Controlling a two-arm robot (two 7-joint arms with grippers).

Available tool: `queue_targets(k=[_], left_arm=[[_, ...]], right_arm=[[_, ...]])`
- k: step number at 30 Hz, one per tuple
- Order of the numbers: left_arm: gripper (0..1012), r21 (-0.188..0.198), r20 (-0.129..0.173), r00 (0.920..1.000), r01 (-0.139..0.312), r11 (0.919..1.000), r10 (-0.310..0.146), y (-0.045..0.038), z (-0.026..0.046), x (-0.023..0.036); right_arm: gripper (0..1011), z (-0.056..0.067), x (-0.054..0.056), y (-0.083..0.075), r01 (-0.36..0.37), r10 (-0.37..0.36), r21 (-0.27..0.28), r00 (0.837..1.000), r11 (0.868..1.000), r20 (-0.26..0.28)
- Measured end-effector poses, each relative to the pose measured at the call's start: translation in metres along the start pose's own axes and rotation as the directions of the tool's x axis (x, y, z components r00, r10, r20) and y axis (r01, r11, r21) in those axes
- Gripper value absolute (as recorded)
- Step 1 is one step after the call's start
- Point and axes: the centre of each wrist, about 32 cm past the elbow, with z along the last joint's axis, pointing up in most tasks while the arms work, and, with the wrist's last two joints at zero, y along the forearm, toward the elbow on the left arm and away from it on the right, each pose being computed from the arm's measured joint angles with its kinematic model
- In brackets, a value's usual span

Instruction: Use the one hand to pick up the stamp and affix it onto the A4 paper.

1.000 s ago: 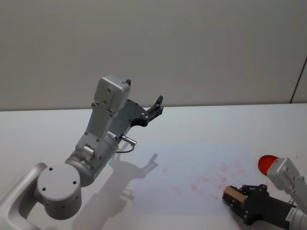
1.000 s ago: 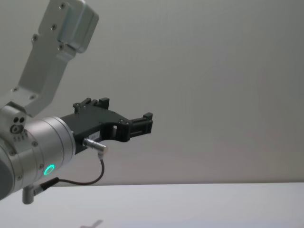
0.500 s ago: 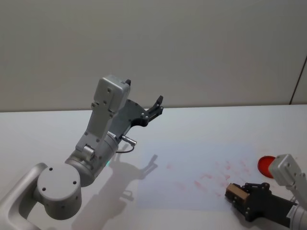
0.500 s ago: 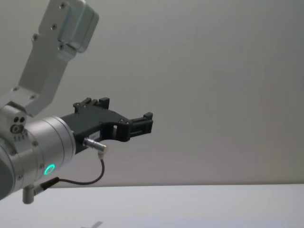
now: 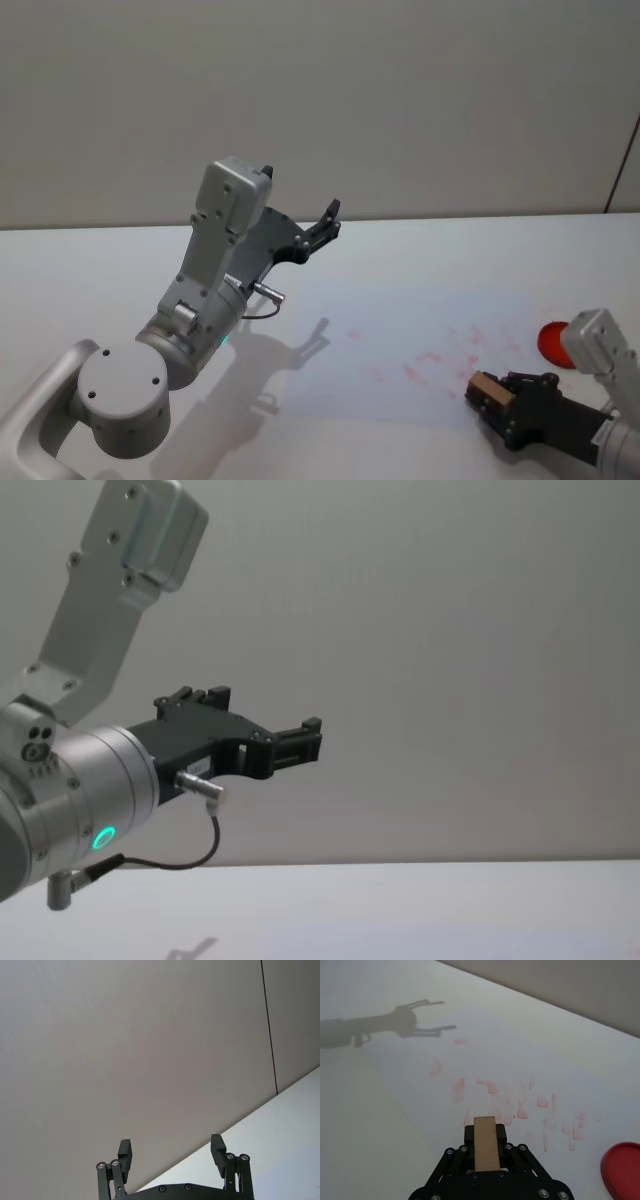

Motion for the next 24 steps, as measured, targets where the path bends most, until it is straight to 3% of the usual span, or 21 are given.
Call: queue_targets(k=[8, 16, 24], left_arm=[[1001, 0.0, 0.0, 1.0, 0.0, 1.0, 0.0, 0.0, 0.0, 0.0], [1001, 0.0, 0.0, 1.0, 0.0, 1.0, 0.0, 0.0, 0.0, 0.0], [1001, 0.0, 0.0, 1.0, 0.0, 1.0, 0.0, 0.0, 0.0, 0.0]], right_arm=[[220, 0.021, 0.001, 0.006, 0.026, -0.023, 0.093, 0.999, 0.995, -0.033], [220, 0.043, 0.004, 0.01, 0.067, -0.058, 0.184, 0.997, 0.981, -0.057], [220, 0.052, 0.01, 0.007, 0.097, -0.087, 0.221, 0.995, 0.97, -0.055]])
